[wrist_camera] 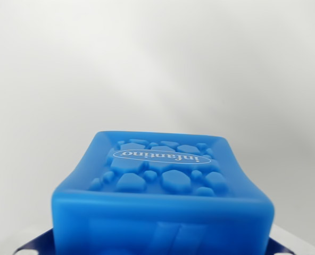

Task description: Stack cube

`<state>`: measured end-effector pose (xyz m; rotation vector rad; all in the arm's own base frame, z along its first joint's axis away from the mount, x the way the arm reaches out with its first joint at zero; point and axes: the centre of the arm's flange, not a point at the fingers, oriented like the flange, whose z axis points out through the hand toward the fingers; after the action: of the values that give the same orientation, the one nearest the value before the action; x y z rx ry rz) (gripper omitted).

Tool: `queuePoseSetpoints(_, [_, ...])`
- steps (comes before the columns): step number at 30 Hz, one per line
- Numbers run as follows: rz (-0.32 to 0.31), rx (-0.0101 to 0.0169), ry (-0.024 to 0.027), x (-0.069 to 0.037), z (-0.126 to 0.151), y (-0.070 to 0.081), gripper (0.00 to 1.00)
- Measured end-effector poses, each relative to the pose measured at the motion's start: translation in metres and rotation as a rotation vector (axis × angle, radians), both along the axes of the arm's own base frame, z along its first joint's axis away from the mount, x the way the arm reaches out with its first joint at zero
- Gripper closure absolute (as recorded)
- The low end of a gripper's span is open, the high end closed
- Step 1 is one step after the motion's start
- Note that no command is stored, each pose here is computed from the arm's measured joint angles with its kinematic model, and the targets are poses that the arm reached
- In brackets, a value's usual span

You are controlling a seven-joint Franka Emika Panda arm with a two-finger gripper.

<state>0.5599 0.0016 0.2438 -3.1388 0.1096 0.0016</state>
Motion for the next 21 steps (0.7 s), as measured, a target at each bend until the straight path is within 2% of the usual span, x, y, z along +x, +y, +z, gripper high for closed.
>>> queuePoseSetpoints(21, [0.012, 0.0007, -0.0023, -0.012, 0.011, 0.039, 1.00])
